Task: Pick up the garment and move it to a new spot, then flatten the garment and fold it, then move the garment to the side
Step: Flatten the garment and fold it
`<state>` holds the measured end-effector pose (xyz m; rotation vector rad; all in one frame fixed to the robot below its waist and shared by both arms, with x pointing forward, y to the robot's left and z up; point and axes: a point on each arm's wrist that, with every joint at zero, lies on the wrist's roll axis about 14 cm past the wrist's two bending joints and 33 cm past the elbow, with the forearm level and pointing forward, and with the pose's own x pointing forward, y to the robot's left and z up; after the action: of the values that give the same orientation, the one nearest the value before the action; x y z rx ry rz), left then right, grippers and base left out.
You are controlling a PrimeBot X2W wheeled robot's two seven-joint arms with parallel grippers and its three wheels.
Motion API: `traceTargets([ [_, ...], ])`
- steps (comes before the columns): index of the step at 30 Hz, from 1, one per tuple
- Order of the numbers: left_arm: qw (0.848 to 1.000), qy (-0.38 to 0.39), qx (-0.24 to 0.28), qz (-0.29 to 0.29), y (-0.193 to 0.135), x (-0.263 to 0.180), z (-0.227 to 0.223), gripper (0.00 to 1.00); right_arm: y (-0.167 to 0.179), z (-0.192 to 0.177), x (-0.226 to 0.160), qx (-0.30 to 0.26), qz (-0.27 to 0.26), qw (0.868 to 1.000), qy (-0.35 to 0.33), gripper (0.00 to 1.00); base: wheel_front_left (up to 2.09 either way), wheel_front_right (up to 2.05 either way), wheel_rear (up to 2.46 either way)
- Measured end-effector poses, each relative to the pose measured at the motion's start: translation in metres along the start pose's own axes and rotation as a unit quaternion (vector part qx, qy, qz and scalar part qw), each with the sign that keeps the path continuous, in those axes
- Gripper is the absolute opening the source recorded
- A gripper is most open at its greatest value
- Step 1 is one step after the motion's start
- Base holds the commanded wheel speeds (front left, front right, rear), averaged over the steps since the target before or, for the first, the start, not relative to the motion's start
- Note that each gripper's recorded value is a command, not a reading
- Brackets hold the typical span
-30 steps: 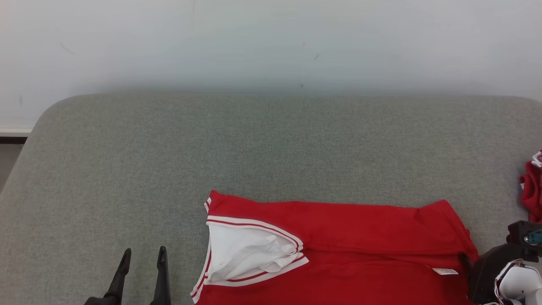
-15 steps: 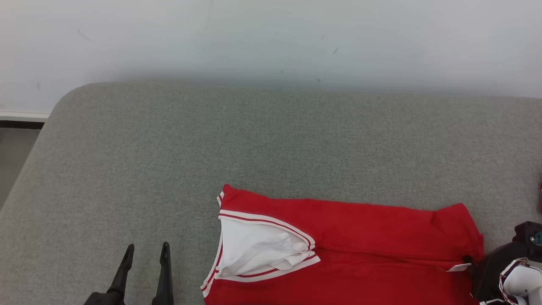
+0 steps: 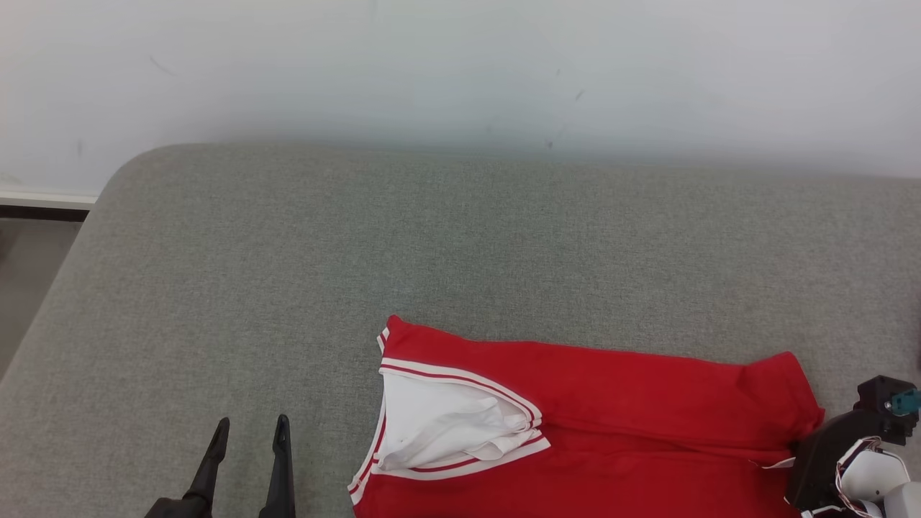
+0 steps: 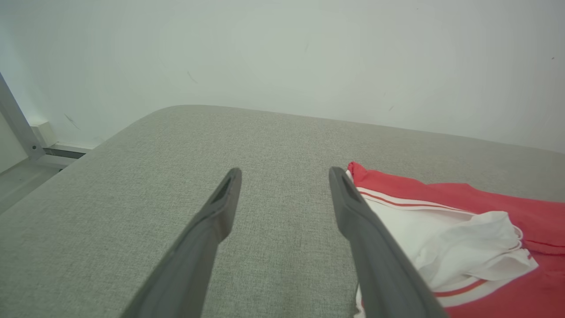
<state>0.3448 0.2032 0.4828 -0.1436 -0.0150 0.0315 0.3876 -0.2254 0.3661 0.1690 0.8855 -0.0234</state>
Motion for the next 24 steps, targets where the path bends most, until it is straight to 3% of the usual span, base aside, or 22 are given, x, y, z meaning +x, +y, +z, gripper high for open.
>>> traceTargets([
  [9,1.000,-0.003,0.000,0.002,0.001,-0.003,0.002,1.00,-0.011,0.012,-0.005,0.013,-0.013,0.999,-0.041,0.00,0.00,0.00,0.00],
  [24,1.000,-0.004,-0.005,-0.005,-0.006,-0.005,0.002,1.00,-0.099,0.051,-0.058,0.029,-0.139,0.978,-0.150,0.00,0.00,0.00,0.00],
])
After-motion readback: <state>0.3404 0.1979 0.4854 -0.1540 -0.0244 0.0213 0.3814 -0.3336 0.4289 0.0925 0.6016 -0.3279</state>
